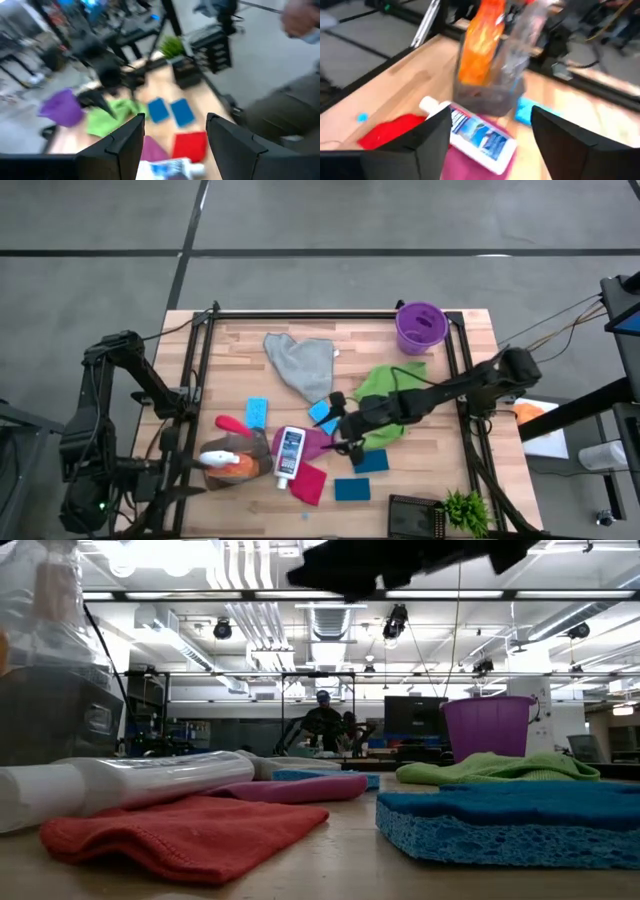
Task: Pick & Place Kitchen Items
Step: Put the white plastic restorer bottle into the gray bin
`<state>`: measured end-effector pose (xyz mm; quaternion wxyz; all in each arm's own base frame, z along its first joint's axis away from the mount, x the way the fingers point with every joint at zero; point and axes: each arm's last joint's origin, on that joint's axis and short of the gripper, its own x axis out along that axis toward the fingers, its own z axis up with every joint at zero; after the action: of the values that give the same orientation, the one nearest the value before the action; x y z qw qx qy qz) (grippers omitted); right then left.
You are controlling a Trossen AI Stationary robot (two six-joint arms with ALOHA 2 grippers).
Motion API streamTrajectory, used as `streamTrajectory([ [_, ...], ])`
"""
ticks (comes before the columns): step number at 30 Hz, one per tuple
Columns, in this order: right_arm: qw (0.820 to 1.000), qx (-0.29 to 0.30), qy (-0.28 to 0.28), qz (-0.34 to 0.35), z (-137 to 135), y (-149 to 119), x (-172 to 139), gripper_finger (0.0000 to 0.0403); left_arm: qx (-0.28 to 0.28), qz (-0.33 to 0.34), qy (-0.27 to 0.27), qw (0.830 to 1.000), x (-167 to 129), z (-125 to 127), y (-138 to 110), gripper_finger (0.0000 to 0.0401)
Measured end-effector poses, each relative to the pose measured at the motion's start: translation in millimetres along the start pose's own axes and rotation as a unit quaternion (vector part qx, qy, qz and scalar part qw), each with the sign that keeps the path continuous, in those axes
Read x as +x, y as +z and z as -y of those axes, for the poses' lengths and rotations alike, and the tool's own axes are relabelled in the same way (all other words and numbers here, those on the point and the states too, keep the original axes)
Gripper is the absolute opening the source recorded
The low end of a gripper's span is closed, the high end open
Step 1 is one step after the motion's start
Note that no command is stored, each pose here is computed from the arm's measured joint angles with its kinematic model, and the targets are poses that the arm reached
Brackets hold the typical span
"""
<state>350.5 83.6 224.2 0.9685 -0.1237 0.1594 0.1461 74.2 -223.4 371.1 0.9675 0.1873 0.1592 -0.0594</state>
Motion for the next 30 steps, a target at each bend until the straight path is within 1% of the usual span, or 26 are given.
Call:
streamTrajectory([
  [3, 0.999, -0.002, 0.028, -0.016, -7, -10, 19, 0.0284, 0.018, 0.008, 0.019, 1.0, 1, -1, -1, 0.0214],
  [8, 0.996, -0.035, 0.059, -0.053, -28, -30, 53, 0.0277, 0.034, 0.015, 0.04, 0.999, 3, -3, 0, 0.0214],
  [13, 0.992, -0.075, 0.078, -0.063, -44, -32, 84, 0.0247, 0.046, 0.012, 0.047, 0.998, 3, -4, -2, 0.0214],
  [15, 0.989, -0.085, 0.088, -0.083, -49, -32, 95, 0.0232, 0.053, 0.009, 0.05, 0.997, 5, -3, -6, 0.0214],
  [18, 0.986, -0.089, 0.098, -0.105, -51, -24, 108, 0.0211, 0.06, 0.003, 0.061, 0.996, 10, -2, -12, 0.0214],
  [20, 0.984, -0.088, 0.103, -0.115, -51, -16, 113, 0.0197, 0.043, 0.002, 0.065, 0.997, 13, -2, -13, 0.0214],
  [23, 0.981, -0.081, 0.133, -0.118, -51, -5, 115, 0.018, 0.0, 0.012, 0.063, 0.998, 13, -3, -9, 0.0214],
  [24, 0.98, -0.077, 0.144, -0.111, -51, -2, 115, 0.0174, -0.007, 0.022, 0.069, 0.997, 12, -4, -6, 0.0214],
  [27, 0.978, -0.068, 0.179, -0.078, -49, 7, 112, 0.0159, -0.037, 0.064, 0.112, 0.991, 9, -9, 5, 0.0214],
  [30, 0.975, -0.052, 0.215, -0.02, -44, 17, 111, 0.0147, -0.064, 0.072, 0.135, 0.986, 13, -20, 13, 0.0214],
])
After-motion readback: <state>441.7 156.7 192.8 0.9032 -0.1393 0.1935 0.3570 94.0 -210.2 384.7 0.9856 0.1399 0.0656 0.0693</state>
